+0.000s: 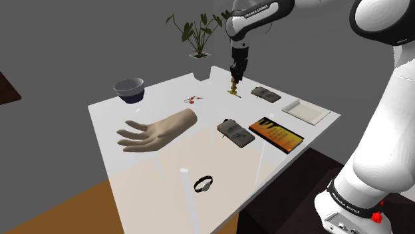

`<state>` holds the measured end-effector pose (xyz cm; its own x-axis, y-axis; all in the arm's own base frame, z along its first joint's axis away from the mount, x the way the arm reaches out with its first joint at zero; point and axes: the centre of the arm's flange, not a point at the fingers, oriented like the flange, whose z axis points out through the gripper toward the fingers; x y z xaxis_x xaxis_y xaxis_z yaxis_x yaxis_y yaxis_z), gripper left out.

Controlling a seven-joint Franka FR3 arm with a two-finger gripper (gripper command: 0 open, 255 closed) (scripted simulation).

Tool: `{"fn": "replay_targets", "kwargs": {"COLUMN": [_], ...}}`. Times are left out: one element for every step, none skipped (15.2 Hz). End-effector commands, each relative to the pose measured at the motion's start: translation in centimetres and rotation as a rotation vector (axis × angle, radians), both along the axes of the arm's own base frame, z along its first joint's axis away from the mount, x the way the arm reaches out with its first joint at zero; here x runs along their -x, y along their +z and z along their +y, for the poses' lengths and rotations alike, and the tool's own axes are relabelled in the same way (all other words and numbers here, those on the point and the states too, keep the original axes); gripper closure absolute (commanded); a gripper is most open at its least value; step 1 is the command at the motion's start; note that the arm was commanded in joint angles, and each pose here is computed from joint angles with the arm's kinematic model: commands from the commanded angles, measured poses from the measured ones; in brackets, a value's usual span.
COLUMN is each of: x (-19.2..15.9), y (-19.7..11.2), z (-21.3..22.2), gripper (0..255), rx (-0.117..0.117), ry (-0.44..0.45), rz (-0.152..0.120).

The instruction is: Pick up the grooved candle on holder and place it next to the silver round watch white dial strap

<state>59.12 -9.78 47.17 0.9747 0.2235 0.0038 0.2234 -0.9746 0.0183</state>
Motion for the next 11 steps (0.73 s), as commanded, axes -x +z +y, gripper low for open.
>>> {"fn": "replay_targets", "kwargs": {"x": [-0.1,-0.1,-0.1,-0.1,-0.1,-0.1,-0.1,-0.1,-0.1,-0.1,-0.1], "y": [1.1,1.6,2.2,2.7,3.2,3.7,4.3,4.8,5.3,5.9,6.4], "z": [0.0,0.0,0.0,0.0,0.0,0.0,0.0,0.0,0.0,0.0,0.0], "gripper": [255,255,255,255,255,255,255,255,255,255,255], "rx": [0.0,0.0,0.0,0.0,0.0,0.0,0.0,0.0,0.0,0.0,0.0], "ry": [0.0,0.0,0.0,0.0,0.0,0.0,0.0,0.0,0.0,0.0,0.0], "rz": [0.0,0.0,0.0,0.0,0.0,0.0,0.0,0.0,0.0,0.0,0.0]}}
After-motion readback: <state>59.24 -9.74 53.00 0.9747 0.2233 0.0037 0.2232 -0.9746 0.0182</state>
